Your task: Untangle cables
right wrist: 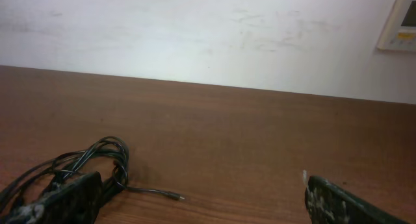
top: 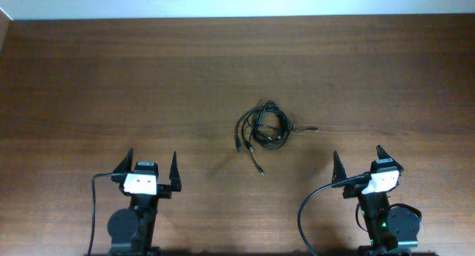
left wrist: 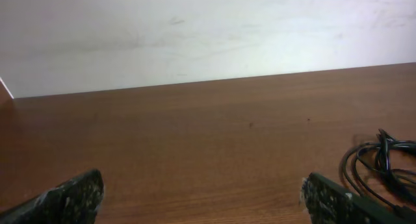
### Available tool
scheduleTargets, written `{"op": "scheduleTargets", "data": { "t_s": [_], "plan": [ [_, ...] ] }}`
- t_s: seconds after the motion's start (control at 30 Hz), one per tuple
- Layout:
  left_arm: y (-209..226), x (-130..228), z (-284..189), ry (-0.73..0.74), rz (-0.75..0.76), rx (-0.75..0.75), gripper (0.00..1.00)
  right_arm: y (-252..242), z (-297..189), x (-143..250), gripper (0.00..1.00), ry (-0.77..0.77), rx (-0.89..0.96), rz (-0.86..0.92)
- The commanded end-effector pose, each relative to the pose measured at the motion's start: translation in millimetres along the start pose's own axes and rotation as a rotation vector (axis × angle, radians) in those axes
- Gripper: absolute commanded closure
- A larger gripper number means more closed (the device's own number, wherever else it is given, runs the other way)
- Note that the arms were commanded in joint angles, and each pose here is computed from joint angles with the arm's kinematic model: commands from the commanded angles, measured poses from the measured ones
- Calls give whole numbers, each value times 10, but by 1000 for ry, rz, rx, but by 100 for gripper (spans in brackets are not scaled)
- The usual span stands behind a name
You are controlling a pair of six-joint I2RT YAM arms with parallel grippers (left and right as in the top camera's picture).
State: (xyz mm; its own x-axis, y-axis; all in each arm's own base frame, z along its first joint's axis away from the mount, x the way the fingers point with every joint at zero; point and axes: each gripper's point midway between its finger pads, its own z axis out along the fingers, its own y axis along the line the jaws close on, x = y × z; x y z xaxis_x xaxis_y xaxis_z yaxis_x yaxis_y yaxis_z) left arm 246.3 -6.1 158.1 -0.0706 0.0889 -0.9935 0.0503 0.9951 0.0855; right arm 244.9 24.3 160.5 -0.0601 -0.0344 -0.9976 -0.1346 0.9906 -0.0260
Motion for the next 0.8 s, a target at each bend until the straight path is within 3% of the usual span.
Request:
{"op": "scheduleTargets", "data": {
  "t_s": [0.0,0.77],
  "plan": [
    [1,10,-4,1,20,-3,1,-12,0,28,2,6,10,5],
    [3,-16,-4,-9,21,-4,1,-12,0,28,2,6,10,5]
  ]
}}
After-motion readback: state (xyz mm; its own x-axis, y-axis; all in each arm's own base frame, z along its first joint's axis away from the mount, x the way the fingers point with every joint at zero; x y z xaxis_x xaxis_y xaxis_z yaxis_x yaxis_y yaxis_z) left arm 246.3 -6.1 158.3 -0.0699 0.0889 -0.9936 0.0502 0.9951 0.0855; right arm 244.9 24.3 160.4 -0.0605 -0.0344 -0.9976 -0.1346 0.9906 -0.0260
